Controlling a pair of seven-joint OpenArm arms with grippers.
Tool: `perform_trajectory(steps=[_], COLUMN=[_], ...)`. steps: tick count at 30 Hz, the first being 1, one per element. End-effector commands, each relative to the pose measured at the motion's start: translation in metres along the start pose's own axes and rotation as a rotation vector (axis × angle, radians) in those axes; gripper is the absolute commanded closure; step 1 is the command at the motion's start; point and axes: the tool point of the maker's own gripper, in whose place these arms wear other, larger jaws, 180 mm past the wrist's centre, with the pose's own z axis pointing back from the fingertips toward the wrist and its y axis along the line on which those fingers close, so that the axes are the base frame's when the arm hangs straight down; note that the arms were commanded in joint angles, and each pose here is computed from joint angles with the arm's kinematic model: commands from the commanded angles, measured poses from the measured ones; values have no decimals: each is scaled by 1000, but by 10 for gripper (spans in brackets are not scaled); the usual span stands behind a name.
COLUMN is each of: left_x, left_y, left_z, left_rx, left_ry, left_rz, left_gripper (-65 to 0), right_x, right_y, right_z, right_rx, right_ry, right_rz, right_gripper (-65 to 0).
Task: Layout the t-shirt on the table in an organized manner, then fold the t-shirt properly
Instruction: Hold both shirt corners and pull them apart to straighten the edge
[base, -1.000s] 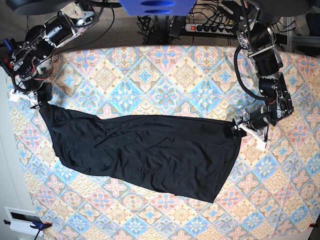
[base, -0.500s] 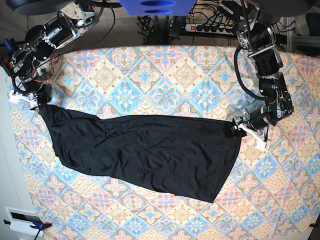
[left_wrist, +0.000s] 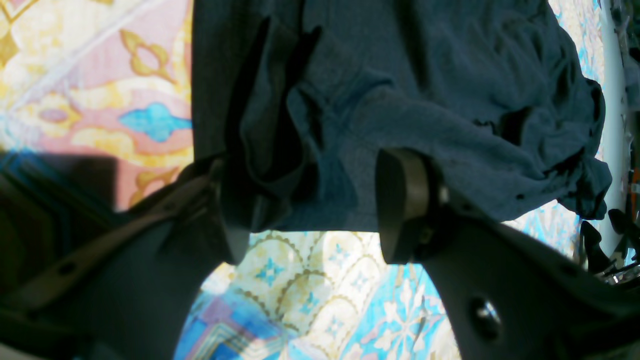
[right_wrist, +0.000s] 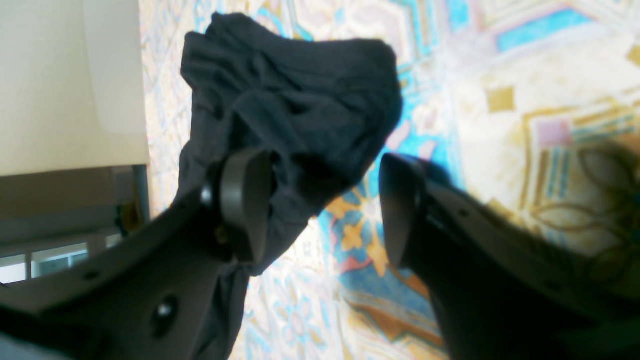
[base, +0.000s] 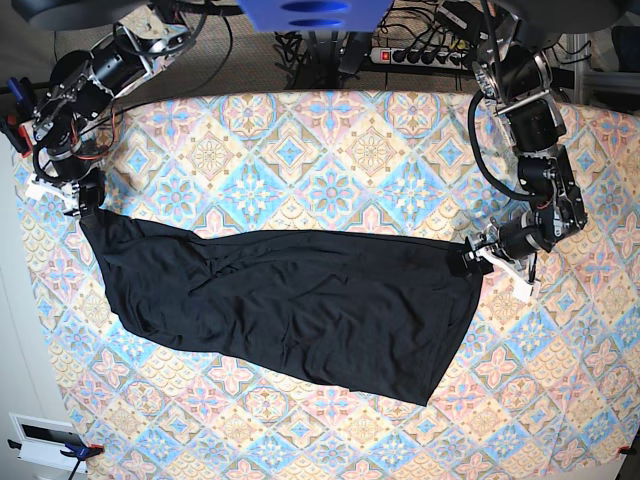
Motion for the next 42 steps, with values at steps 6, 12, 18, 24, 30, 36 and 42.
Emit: perform_trajectory(steps=[6, 12, 18, 24, 30, 36, 42], left_x=[11, 10, 10, 8, 4, 4, 2], left_y=[0, 0, 0, 1, 3, 2, -7], left_z=[6, 6, 6, 5, 6, 6, 9], left_rx=[7, 8, 8, 9, 13, 7, -60], left_ry=[-13, -8, -7, -6, -1, 1, 3], left_rz=[-21, -21, -21, -19, -15, -15, 26], left_gripper=[-364, -364, -364, -364, -364, -365, -366], right_x=[0, -2, -27, -28, -29, -24, -24], right_y=[-2, 1, 23, 19, 19, 35, 34], right_z=[-1, -3, -20, -21, -21, -27, -27], right_rx=[-28, -24, -3, -22, -24, 7, 6], right_ry=[16, 28, 116, 119, 121, 111, 110], right_rz=[15, 20, 114, 87, 83, 86, 86], right_gripper=[-342, -342, -342, -342, -341, -180, -1])
